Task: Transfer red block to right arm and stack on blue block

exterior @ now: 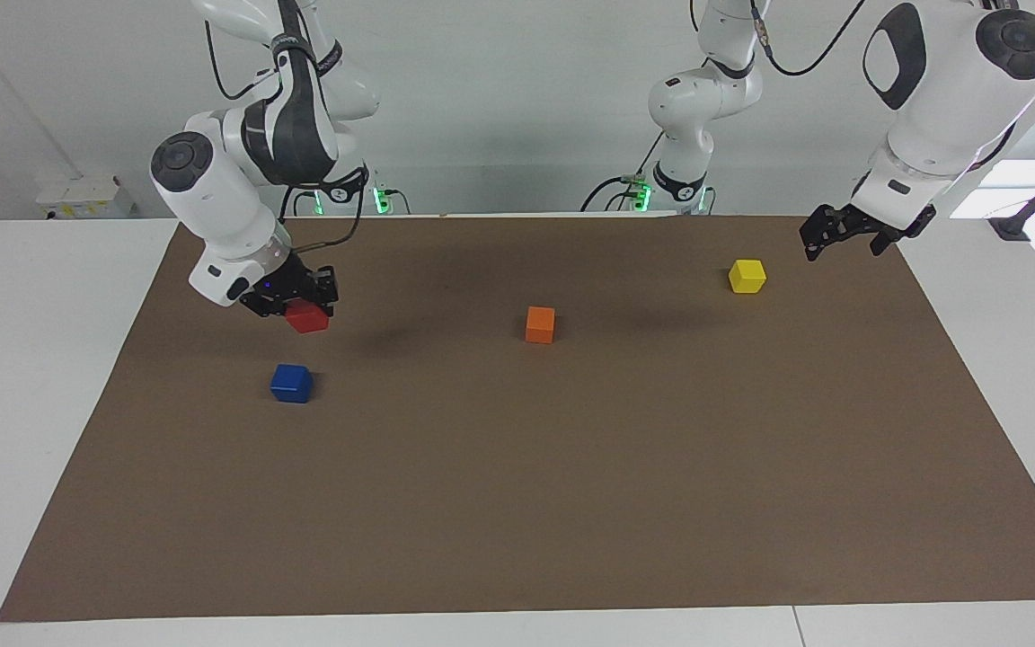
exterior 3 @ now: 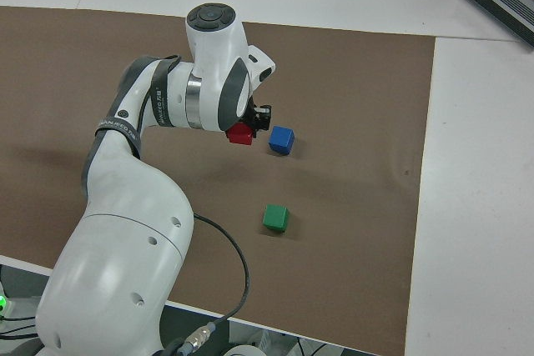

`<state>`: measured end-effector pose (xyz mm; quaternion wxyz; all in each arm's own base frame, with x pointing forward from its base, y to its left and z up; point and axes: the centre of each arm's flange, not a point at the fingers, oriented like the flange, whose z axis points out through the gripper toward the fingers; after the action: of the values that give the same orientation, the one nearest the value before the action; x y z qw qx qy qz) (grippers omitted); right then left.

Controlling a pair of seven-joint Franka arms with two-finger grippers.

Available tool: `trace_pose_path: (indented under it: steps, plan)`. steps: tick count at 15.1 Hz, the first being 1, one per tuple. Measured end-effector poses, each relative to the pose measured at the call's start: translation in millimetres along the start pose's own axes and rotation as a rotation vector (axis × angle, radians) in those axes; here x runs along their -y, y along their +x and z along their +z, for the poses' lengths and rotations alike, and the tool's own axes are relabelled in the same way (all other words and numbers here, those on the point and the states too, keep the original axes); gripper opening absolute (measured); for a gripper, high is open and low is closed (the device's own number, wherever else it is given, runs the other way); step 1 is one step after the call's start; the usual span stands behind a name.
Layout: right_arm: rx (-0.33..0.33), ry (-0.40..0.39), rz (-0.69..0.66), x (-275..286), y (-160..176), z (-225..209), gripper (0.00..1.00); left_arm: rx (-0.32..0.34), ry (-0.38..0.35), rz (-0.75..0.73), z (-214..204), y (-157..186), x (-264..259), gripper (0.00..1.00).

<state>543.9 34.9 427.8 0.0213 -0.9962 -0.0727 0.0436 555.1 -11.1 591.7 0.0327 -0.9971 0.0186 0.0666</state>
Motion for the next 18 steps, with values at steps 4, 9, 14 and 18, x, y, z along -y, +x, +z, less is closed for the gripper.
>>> trace_pose_path:
  steps: [4,9,14,18]
  plan:
    - [0.001,-0.103,0.015,-12,8,46,0.59,-0.031,-0.084,-0.058,-5,-3,33,1.0]
    - [-0.022,-0.126,0.061,-29,10,67,0.59,-0.089,-0.082,-0.037,-10,5,21,1.0]
    - [-0.046,-0.122,0.116,-43,10,79,0.59,-0.101,-0.084,-0.035,-3,13,27,1.0]
    - [-0.071,-0.119,0.129,-43,15,89,0.58,-0.103,-0.084,-0.03,0,18,28,1.0]
